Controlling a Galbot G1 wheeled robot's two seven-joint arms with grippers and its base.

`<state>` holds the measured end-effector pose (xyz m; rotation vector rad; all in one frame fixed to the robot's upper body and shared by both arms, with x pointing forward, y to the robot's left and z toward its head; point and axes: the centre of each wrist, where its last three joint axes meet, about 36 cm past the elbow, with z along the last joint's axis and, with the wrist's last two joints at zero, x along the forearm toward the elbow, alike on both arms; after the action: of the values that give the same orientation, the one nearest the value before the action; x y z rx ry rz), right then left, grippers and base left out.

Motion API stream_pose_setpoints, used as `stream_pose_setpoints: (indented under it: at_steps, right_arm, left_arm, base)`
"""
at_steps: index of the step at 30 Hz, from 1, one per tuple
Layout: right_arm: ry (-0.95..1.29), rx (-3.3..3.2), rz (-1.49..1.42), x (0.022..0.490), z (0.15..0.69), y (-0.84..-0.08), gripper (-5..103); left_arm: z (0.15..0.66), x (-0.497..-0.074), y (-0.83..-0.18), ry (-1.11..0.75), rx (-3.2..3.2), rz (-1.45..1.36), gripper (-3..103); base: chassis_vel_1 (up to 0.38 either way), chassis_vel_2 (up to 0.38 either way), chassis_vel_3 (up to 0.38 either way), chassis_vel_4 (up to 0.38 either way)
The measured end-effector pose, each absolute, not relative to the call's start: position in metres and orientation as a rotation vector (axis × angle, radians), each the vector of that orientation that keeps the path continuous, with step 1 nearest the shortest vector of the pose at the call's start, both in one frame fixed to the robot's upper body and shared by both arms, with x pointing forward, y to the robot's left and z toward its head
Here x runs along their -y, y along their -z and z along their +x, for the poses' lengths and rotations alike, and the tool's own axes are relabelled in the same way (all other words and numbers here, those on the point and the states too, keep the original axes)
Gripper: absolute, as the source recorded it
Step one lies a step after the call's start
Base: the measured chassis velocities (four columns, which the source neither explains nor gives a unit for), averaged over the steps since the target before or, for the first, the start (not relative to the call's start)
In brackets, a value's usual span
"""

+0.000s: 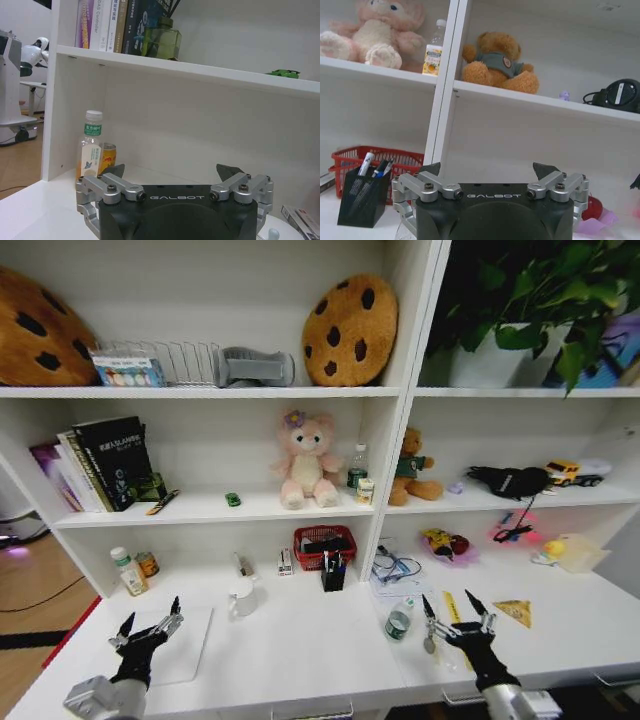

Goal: Organize the objects on the table.

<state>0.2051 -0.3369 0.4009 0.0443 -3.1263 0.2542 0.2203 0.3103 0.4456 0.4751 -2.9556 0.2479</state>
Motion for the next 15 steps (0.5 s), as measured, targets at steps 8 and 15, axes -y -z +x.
stream_pose_setpoints:
  at_steps: [8,15]
  right_arm:
    - [-0.260,3.096,0.139,0.338,0.228,-0.378,100]
    - [-0.223,3.101,0.284,0.321,0.240,-0.384,100]
  left_arm:
    - [0.221,-0.311,-0.447,-0.250,2.962,0.483,100]
    - [0.216,-0.313,-0.449,-0.254,2.958,0.519,100]
  base:
    - [0.000,0.000,0.000,0.000]
    - [0.000,0.000,0.000,0.000]
